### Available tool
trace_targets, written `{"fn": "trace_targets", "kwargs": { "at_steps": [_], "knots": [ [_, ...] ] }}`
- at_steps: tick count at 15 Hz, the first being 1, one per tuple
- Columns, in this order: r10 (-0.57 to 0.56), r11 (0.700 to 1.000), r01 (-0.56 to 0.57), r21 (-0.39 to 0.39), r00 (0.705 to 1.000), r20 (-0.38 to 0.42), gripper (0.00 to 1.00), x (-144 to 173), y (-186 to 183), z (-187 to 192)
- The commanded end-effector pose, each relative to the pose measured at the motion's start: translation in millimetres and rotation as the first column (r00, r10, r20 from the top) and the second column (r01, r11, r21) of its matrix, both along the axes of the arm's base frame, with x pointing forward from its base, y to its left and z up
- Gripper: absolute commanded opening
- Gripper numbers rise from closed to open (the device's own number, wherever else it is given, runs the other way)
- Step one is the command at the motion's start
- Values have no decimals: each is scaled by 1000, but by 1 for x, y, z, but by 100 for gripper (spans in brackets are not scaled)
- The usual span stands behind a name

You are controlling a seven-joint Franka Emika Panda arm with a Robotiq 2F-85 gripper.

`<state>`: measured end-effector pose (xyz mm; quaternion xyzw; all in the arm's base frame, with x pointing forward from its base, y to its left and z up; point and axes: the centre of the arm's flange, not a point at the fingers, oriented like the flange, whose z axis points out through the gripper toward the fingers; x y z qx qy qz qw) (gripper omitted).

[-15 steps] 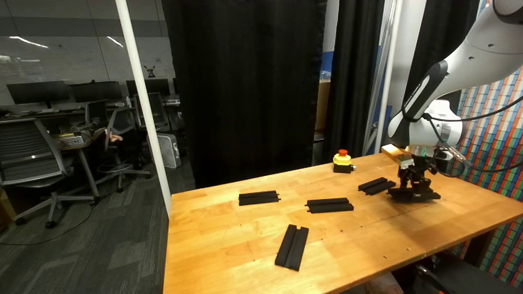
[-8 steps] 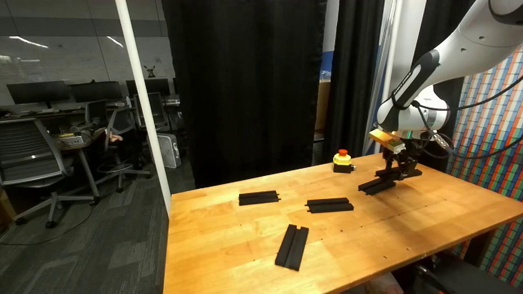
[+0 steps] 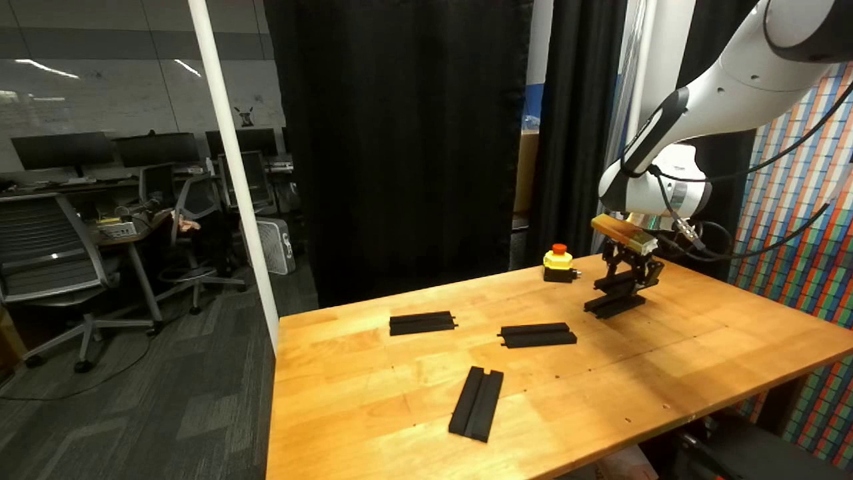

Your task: Stack up the black objects.

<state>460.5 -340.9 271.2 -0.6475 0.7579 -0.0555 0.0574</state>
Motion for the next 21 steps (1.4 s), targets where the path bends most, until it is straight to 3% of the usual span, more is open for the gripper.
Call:
{"fn": "trace_targets", "kwargs": {
  "at_steps": [1, 11, 21],
  "knots": [
    [86, 996, -86, 31, 996, 5, 45, 9, -13, -12],
    [209, 977, -206, 58, 977, -42, 45, 23, -13, -28],
    [133, 986, -129, 105, 990, -36, 45, 23, -8, -33]
  ]
}}
